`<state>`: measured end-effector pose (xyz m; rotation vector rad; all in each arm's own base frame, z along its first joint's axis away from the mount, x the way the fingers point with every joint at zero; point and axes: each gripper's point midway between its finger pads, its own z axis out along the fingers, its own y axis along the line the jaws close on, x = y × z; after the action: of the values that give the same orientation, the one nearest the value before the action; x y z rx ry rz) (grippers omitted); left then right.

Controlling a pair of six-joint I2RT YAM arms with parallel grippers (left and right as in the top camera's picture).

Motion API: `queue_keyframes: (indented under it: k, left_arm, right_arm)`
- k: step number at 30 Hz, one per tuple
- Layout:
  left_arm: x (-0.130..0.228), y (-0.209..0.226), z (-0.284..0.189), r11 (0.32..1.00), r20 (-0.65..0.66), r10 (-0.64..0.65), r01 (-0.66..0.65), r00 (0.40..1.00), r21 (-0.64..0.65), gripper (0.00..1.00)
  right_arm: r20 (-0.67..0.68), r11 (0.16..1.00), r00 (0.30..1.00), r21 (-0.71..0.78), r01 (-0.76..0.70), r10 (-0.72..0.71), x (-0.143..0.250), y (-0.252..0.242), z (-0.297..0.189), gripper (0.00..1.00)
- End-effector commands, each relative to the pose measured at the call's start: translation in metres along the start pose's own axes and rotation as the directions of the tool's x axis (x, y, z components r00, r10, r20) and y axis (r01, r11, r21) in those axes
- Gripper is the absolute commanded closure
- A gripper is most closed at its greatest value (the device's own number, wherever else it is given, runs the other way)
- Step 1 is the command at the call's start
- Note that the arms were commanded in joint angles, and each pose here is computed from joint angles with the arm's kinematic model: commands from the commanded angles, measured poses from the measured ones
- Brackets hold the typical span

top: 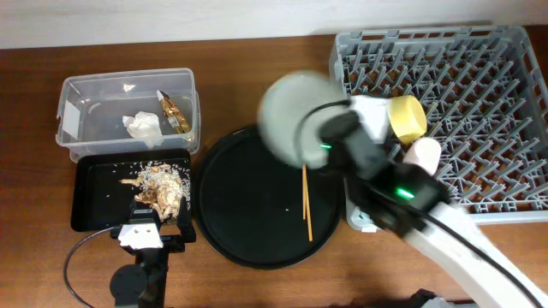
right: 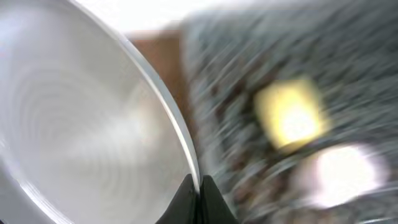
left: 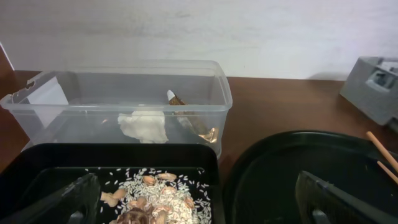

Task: Sort waste into correct bins and load items into the dishwasher rack
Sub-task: 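Grasp the grey plate with the right gripper and stand it in the rack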

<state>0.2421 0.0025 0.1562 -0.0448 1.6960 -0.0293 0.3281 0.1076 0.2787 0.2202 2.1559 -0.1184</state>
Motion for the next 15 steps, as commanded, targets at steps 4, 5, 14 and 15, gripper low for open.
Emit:
queue_keyframes:
  k: [4, 5, 14, 15]
  left_arm:
    - [0.001, 0.0, 0.0, 1.0, 0.0, 0.012, -0.012, 1.0, 0.002, 0.01]
    - [0.001, 0.0, 0.0, 1.0, 0.0, 0.012, -0.012, 1.0, 0.002, 0.01]
    - [0.001, 0.0, 0.0, 1.0, 0.0, 0.012, -0.012, 1.0, 0.002, 0.01]
    - [0.001, 0.0, 0.0, 1.0, 0.0, 0.012, -0.012, 1.0, 0.002, 0.01]
  right_arm:
    - [0.186, 0.677, 0.976, 0.734, -0.061, -0.114, -0.093, -0.207, 0.004, 0.96]
    - [0.139, 0.645, 0.981, 0.764, -0.017, -0.139, -0.094, -0.217, 0.019, 0.96]
    - [-0.383, 0.426, 0.861, 0.754, 0.5, -0.333, -0.033, -0.244, 0.179, 0.87]
    - [-0.353, 0.441, 0.864, 0.751, 0.491, -0.359, -0.039, -0.228, 0.177, 0.32]
